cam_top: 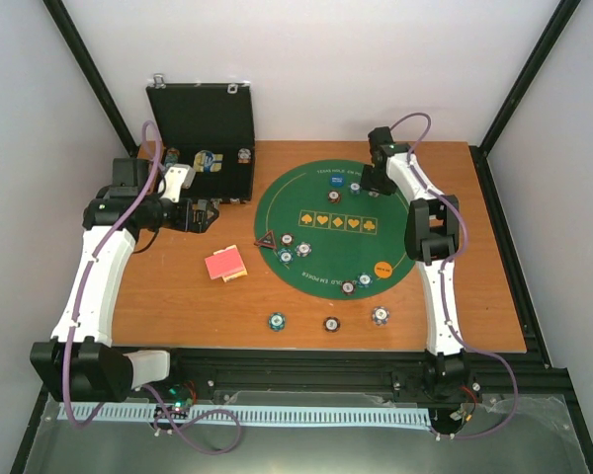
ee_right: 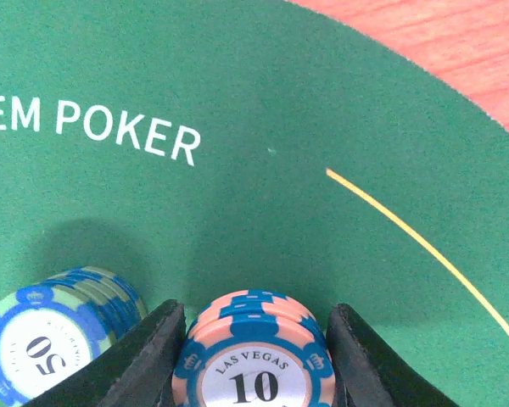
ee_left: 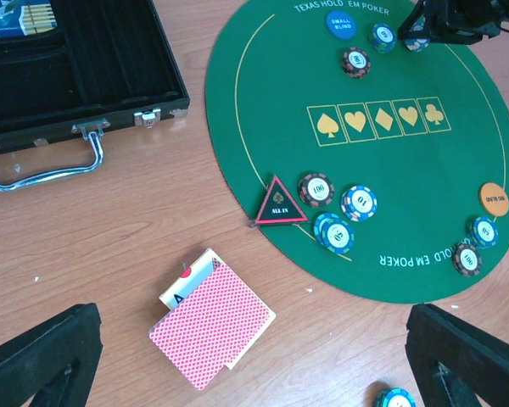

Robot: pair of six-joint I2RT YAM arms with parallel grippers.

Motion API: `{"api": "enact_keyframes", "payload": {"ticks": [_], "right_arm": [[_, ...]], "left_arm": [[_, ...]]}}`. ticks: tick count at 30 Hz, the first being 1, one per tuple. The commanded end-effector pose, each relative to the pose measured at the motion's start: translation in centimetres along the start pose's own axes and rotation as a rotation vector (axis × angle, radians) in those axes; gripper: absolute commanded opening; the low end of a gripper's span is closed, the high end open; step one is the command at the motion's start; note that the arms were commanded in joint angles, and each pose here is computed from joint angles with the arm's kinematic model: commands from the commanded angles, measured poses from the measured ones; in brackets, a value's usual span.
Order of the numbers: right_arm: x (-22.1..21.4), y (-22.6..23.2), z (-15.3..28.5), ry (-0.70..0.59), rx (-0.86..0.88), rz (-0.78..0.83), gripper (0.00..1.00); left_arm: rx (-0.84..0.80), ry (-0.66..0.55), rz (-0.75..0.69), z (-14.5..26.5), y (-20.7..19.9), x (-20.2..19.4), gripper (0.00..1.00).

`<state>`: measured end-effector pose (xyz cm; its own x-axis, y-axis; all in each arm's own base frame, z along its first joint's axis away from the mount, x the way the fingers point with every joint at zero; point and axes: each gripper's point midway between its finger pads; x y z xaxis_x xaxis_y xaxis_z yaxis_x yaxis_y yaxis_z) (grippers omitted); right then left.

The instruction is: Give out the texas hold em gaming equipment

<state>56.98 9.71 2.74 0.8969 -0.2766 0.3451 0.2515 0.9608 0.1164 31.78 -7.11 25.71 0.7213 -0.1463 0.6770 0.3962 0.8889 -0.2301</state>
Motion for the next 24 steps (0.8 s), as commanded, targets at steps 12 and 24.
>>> {"api": "enact_keyframes", "payload": {"ticks": [12,24], "right_arm": [[1.2,-0.8,0.5,-0.003,-0.001,-0.016,0.62],[-0.9,-1.5,10.7,-0.078,0.0,-0.019,0.66]], "left_arm": [[-0.013,-0.003,-0.004,-0.2,0.0,0.1,1.0],[-0.006,-0.018,-0.017,0.9,-0.4,0.3,1.0]]}}
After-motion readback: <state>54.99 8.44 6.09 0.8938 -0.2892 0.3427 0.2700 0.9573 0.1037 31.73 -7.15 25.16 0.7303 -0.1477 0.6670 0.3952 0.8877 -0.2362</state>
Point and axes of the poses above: each gripper's point midway between its finger pads, its own z axis back along the fingers, its own y axis along the line the jaws close on, x = y × z, and after that the axes turned 4 degrees about -z, right-handed
